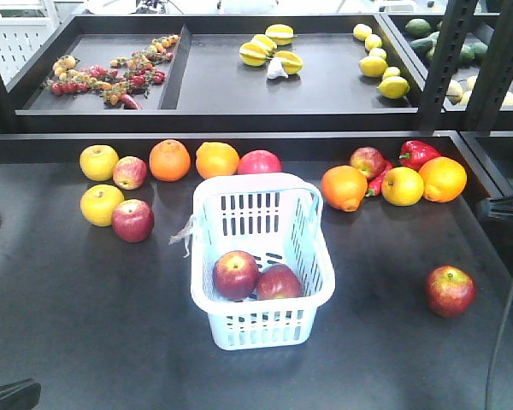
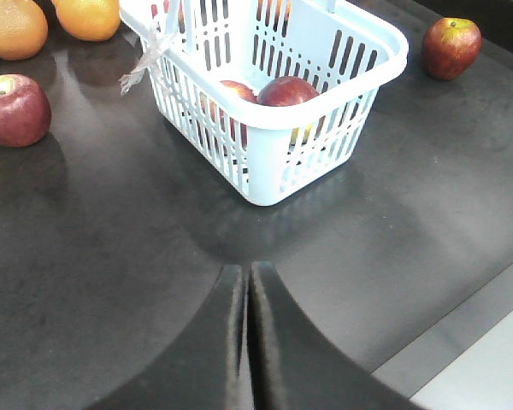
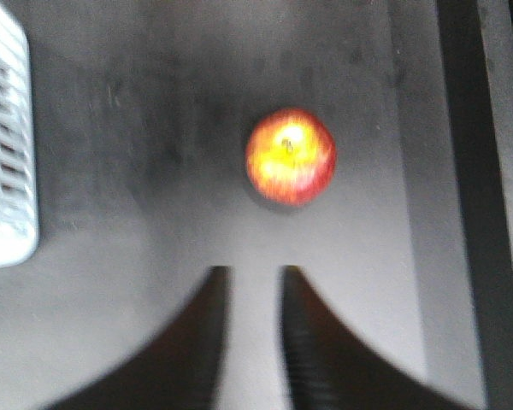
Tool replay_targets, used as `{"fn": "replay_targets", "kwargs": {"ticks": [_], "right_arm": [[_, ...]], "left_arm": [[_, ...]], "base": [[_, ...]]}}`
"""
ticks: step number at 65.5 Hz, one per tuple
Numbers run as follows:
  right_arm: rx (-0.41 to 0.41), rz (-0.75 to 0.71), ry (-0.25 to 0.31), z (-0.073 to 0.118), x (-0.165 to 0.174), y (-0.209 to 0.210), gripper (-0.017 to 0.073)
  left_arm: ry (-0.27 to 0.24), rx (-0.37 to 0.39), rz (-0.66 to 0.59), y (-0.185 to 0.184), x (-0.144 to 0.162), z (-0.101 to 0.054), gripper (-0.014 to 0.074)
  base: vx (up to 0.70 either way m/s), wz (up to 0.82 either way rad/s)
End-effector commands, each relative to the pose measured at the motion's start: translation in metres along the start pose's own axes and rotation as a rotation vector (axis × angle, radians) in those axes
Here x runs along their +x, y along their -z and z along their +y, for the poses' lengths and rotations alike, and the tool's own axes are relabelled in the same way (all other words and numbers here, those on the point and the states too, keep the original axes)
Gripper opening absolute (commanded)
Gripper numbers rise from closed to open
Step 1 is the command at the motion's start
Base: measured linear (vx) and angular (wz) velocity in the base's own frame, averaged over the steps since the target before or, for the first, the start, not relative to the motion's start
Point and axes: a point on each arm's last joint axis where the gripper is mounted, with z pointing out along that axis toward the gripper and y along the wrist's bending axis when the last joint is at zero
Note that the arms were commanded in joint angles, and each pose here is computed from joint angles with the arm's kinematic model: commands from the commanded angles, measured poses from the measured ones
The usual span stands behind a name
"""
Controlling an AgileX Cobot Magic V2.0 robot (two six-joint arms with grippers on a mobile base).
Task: Pick three apples into basket with both arms
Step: 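Reach the right gripper toward a third red apple and grasp it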
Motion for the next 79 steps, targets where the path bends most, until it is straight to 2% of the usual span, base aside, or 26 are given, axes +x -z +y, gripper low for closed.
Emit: {"fn": "replay_targets", "kwargs": {"ticks": [1,6,11,29,53,64,79], "right_arm": [[-0.039,-0.091,0.005,-0.005,-0.013,0.003,0.0526],[-0.034,-0.084,0.004,-0.007,-0.017,-0.012,0.0662],[-0.027,-0.081,-0.010,-0.010,-0.020,-0.027,0.0730],[-0.018,0.012,-0.026,-0.022,-0.034,-0.086,0.0703],[-0.044,0.116,-0.048,-0.028,-0.061,-0.126,0.0678],[-0.042,0.164,-0.047,-0.031,-0.058,-0.142,0.0668],[0.004,0.241,-0.051,-0.039,-0.047,-0.167,0.0658]], "left_arm": [[0.028,-0.013,-0.075,0.002,-0.012,0.001,-0.0006],[0.028,-0.013,-0.075,0.002,-0.012,0.001,-0.0006],[0.028,-0.013,-0.075,0.002,-0.012,0.001,-0.0006],[0.027,-0.013,-0.075,0.002,-0.012,0.001,-0.0006],[0.027,-0.013,-0.075,0.002,-0.012,0.001,-0.0006],[0.027,-0.013,-0.075,0.002,-0.012,0.001,-0.0006],[0.027,-0.013,-0.075,0.002,-0.012,0.001,-0.0006]], "base": [[0.00,0.00],[0.00,0.00],[0.00,0.00],[0.00,0.00],[0.00,0.00],[0.00,0.00],[0.00,0.00]]}}
